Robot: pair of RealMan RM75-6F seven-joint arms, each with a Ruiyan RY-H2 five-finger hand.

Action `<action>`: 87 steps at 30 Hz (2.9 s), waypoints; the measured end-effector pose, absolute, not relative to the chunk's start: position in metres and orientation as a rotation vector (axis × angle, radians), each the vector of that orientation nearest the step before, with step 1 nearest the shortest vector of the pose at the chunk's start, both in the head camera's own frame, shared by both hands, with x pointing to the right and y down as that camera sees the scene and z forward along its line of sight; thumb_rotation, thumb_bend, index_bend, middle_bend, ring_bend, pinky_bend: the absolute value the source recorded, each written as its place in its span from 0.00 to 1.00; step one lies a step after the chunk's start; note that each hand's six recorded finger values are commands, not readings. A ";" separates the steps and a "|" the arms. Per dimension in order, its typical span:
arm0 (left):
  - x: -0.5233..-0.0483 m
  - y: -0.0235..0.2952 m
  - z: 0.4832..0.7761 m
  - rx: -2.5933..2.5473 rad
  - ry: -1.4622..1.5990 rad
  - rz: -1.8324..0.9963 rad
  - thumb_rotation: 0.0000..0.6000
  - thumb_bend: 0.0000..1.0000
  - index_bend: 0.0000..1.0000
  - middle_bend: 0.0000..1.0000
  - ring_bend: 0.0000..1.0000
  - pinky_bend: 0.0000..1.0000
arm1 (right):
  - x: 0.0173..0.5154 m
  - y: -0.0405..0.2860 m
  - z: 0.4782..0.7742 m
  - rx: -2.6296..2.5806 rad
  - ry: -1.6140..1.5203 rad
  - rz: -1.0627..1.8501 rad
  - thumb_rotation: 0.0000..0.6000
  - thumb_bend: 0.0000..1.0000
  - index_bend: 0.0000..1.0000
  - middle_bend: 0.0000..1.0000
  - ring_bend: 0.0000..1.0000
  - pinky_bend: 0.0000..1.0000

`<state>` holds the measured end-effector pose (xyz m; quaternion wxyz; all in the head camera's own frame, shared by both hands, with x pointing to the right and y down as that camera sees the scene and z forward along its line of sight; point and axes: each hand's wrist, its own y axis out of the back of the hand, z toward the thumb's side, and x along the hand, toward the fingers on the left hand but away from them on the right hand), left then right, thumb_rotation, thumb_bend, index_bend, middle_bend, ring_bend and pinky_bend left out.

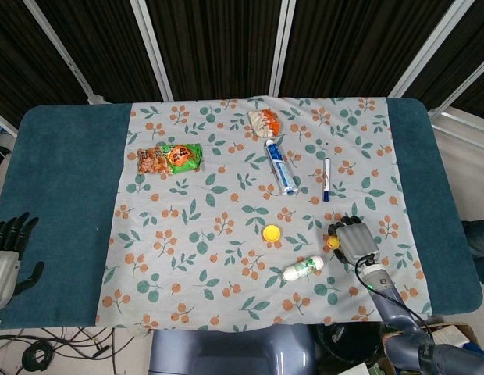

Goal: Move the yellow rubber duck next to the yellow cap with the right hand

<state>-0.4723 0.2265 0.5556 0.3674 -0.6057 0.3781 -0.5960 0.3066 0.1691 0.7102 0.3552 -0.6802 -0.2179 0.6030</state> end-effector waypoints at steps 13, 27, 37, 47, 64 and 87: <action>-0.473 0.227 0.555 -1.557 0.969 -1.533 1.00 0.39 0.00 0.00 0.00 0.05 | 0.306 0.170 0.711 -1.754 -0.556 1.561 1.00 0.27 0.40 0.38 0.21 0.18; -0.473 0.227 0.557 -1.556 0.964 -1.546 1.00 0.39 0.00 0.00 0.00 0.05 | 0.306 0.171 0.716 -1.749 -0.541 1.569 1.00 0.27 0.41 0.40 0.21 0.18; -0.473 0.227 0.557 -1.557 0.966 -1.543 1.00 0.39 0.00 0.00 0.00 0.05 | 0.301 0.172 0.719 -1.750 -0.532 1.560 1.00 0.29 0.48 0.44 0.22 0.18; -0.472 0.227 0.557 -1.561 0.969 -1.541 1.00 0.39 0.00 0.00 0.00 0.05 | 0.290 0.160 0.705 -1.756 -0.558 1.514 1.00 0.30 0.48 0.44 0.22 0.18; -0.473 0.227 0.556 -1.577 0.987 -1.542 1.00 0.39 0.00 0.00 0.00 0.05 | 0.198 0.113 0.687 -1.761 -0.463 1.395 1.00 0.30 0.48 0.44 0.22 0.18; -0.472 0.227 0.557 -1.595 0.982 -1.542 1.00 0.39 0.00 0.00 0.00 0.05 | 0.154 0.126 0.702 -1.779 -0.402 1.401 1.00 0.29 0.48 0.38 0.21 0.18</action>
